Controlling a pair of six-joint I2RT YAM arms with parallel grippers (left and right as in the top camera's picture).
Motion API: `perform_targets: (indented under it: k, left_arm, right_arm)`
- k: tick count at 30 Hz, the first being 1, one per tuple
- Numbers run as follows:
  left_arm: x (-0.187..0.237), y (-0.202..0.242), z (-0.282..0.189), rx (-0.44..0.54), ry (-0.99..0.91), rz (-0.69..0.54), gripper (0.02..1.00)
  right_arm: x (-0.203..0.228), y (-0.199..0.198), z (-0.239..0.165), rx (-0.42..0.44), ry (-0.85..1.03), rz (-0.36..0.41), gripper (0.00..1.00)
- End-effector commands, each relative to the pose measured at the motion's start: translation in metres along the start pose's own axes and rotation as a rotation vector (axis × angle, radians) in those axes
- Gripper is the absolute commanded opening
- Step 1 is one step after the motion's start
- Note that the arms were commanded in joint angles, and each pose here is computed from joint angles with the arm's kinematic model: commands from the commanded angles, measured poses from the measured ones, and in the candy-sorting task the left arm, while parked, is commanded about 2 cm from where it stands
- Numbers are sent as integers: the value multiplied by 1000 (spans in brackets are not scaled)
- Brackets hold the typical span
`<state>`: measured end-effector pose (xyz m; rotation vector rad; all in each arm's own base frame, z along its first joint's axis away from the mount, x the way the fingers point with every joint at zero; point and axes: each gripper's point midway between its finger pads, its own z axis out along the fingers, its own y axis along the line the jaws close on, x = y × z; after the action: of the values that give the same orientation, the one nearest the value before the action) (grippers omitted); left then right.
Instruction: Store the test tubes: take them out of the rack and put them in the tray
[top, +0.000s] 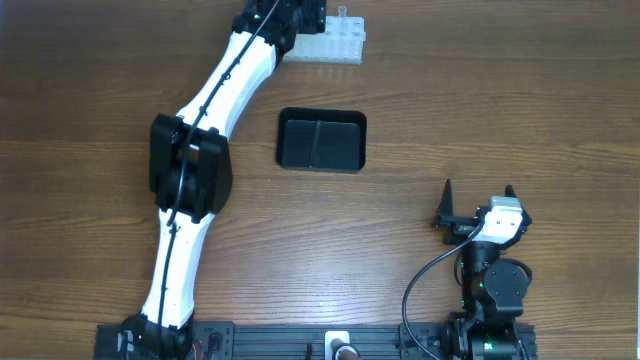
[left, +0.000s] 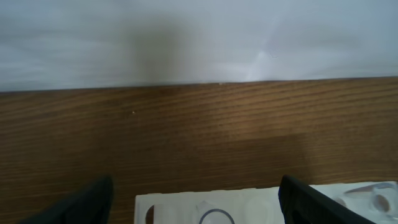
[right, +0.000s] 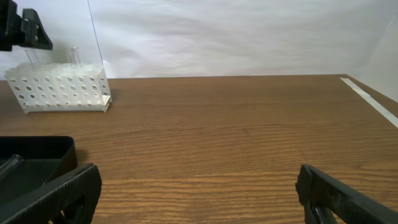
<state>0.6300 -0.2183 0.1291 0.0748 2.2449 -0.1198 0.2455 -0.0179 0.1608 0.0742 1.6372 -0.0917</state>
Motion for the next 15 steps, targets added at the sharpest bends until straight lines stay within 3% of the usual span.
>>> perform_targets:
  k: [1, 15]
  left_arm:
    - [-2, 0, 6, -1, -18, 11, 840]
    - [2, -1, 10, 4, -10, 12, 787]
  right_arm:
    - [2, 3, 0, -15, -2, -1, 993]
    - [2, 3, 0, -15, -2, 0, 993]
